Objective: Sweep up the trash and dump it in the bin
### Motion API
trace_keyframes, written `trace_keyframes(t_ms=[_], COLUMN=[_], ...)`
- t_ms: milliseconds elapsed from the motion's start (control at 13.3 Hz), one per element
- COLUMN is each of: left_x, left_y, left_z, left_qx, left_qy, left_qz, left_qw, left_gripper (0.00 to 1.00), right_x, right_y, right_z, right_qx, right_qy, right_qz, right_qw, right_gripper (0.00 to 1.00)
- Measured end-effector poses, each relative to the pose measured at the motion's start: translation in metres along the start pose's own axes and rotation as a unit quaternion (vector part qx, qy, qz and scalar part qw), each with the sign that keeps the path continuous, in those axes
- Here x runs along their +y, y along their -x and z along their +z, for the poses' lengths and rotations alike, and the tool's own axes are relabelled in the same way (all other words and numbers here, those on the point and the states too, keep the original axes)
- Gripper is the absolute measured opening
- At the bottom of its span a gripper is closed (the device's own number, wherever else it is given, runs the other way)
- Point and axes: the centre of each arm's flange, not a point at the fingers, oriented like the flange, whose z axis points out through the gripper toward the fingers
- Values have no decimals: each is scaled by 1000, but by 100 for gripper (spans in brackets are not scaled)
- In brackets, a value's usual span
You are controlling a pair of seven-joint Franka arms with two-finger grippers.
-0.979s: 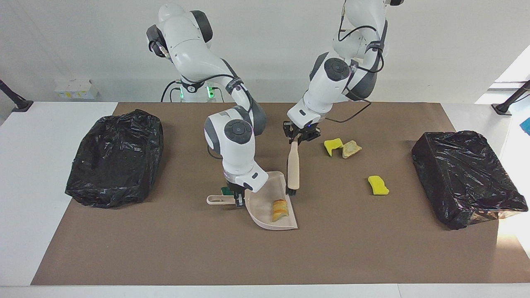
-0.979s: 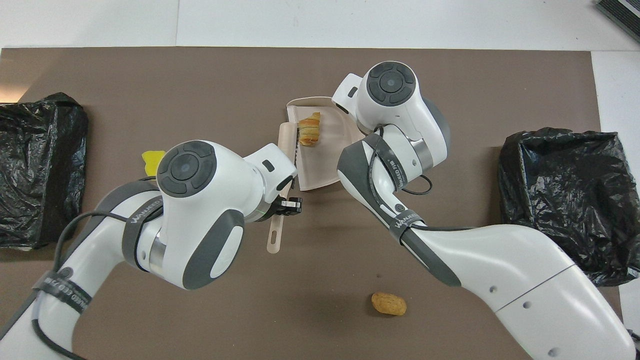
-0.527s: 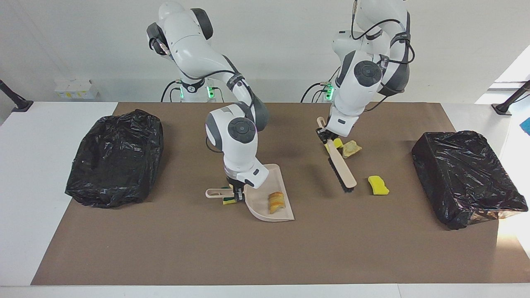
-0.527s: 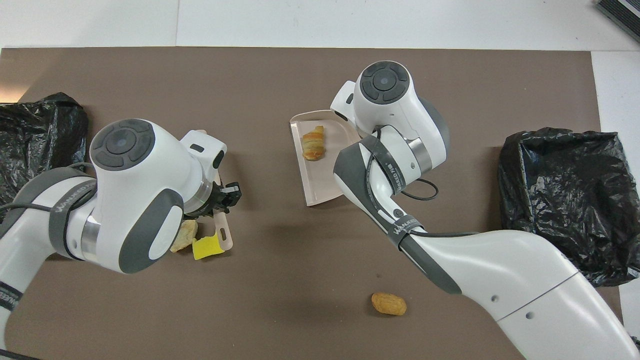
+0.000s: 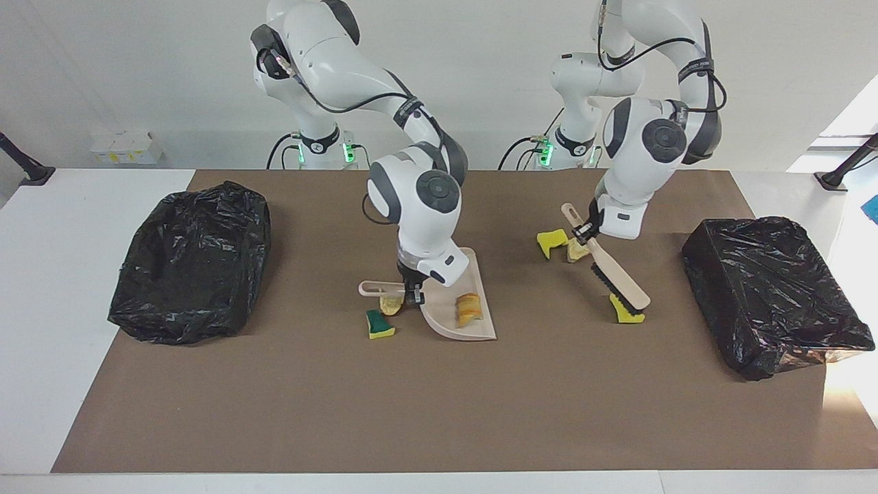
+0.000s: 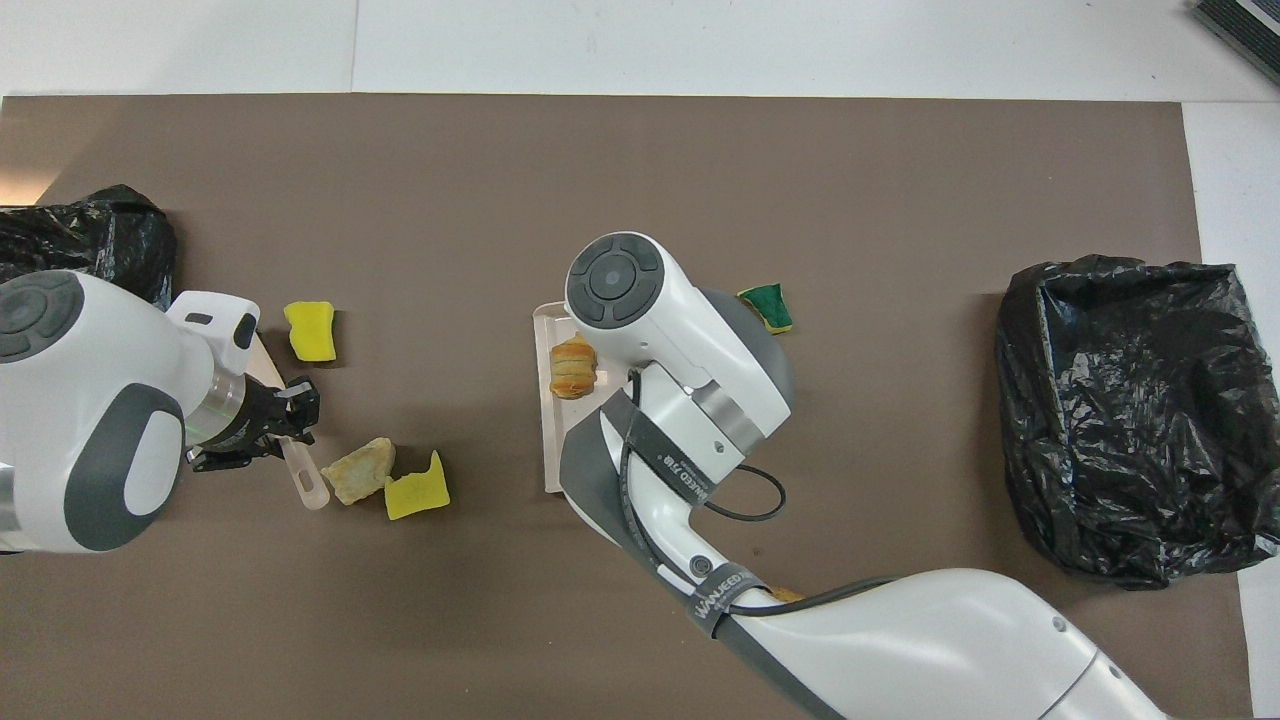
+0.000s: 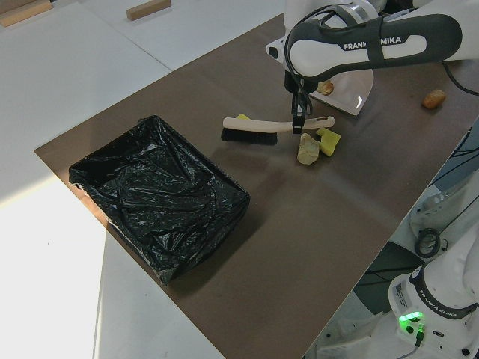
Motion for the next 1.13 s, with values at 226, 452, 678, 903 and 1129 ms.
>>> trace_keyframes(t_ms=[226, 452, 678, 903, 1129], left_x=[-1, 15, 50, 83, 78], left_y=[5, 18, 50, 89, 97], left_z=[16, 17, 18, 17, -3], left_qx=[3, 7, 4, -4, -6], left_qy=[0, -1, -11, -23, -25], left_qz=[113, 280, 399, 443, 365], left_qw=[994, 960, 917, 896, 931], left_gripper=[26, 26, 26, 26, 26], right_x=[-7, -9, -13, -10, -9], right_y=[-5, -9, -15, -13, -11], right_z=[-2, -3, -5, -4, -4], right_qx=[3, 4, 7, 10, 10], right_qy=[-1, -1, 0, 3, 3], right_qz=[36, 36, 31, 33, 35], right_qw=[999, 999, 999, 999, 999], right_gripper=[33, 33, 33, 33, 33])
